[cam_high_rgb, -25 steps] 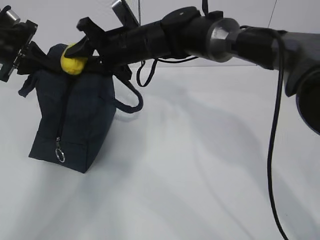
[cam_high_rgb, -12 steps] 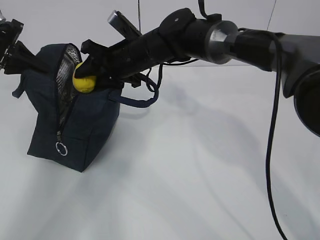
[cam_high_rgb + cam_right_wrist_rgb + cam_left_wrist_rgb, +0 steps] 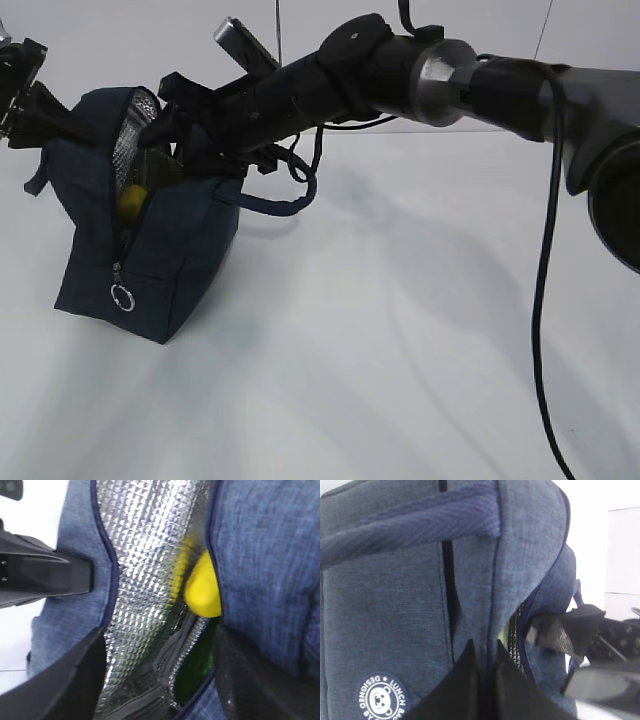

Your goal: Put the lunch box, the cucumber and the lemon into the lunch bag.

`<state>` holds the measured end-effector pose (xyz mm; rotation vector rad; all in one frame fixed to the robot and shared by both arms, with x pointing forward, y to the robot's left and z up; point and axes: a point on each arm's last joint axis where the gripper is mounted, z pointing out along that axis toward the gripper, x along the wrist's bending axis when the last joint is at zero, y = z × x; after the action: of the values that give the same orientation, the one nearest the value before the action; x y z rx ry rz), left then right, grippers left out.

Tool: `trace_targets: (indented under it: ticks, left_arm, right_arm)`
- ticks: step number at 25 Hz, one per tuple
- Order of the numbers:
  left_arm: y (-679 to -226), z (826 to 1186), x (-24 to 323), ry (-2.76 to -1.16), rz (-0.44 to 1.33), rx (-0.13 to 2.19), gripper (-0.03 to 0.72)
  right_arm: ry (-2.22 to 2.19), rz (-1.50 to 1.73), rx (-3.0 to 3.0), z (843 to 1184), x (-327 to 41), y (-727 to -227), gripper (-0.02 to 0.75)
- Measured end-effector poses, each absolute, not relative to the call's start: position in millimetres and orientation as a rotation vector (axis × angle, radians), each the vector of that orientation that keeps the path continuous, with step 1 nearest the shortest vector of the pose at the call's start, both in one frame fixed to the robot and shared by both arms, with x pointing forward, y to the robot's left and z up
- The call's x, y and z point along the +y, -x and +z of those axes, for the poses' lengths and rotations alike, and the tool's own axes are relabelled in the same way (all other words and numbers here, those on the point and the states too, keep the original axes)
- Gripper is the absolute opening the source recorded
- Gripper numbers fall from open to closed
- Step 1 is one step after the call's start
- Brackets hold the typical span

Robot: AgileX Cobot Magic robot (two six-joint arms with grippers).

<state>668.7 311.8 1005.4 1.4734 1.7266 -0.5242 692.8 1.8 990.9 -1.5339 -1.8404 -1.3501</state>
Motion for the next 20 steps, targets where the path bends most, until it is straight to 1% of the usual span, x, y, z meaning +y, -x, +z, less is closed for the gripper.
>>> trace_targets:
  ticks: [6, 10, 16, 20]
  left_arm:
    - [-668.7, 1005.4, 311.8, -1.475, -0.523, 1.724, -0.015]
    - [-668.7, 1005.4, 311.8, -1.477, -0.522, 1.723, -0.015]
    - [-668.4, 1004.7, 312.3, -1.488, -0.517, 1.726, -0.015]
    - [-668.3, 1004.5, 312.5, -1.493, -0.515, 1.726, -0.015]
  right_arm:
    - [1.341, -1.347, -1.939, 993.9, 2.7, -685.2, 0.507]
    - [1.212, -1.312, -1.984, 1002.9, 1.2, -679.6, 0.507]
    - [1.145, -1.227, -2.196, 1036.1, -5.4, -676.1, 0.507]
    - [1.298, -1.12, -2.375, 1068.0, -21.3, -676.2, 0.507]
